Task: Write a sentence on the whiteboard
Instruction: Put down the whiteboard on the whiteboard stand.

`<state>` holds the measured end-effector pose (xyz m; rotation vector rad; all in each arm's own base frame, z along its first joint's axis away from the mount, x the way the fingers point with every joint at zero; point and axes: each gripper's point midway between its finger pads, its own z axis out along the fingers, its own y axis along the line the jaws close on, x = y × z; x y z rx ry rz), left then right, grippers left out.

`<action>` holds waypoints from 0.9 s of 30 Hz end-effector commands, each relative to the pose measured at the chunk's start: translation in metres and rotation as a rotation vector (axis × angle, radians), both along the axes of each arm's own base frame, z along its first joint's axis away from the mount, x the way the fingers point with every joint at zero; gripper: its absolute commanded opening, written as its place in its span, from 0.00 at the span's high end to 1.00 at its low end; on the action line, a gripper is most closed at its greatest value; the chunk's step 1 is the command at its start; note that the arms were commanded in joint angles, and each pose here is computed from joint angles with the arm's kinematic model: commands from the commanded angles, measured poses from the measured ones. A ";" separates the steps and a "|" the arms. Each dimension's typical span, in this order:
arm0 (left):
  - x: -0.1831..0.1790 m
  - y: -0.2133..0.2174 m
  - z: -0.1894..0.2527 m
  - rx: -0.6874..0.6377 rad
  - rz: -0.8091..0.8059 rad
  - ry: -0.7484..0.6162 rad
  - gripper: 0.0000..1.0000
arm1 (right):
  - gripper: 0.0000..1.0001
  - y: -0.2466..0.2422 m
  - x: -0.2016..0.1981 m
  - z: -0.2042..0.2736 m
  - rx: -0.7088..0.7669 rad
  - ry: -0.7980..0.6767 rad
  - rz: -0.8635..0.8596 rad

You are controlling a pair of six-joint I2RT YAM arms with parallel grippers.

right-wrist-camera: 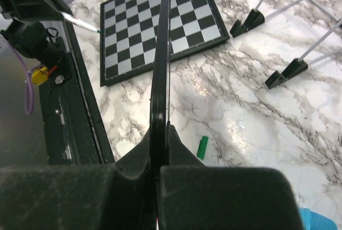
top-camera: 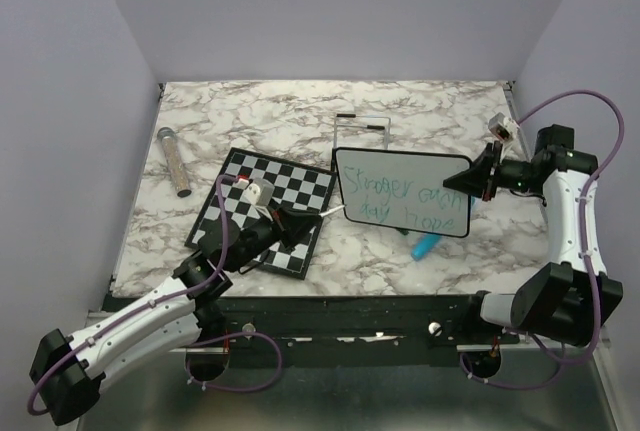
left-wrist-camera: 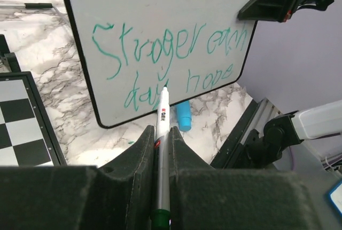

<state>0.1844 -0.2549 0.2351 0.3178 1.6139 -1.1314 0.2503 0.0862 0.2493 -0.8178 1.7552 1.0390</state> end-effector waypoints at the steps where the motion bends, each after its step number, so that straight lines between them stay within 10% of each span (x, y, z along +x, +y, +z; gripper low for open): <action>1: -0.001 0.012 -0.029 0.069 0.035 0.042 1.00 | 1.00 0.005 0.000 0.050 0.148 -0.071 0.016; 27: -0.003 0.026 -0.043 0.065 0.088 0.099 1.00 | 1.00 0.022 0.131 0.092 0.184 -0.194 -0.002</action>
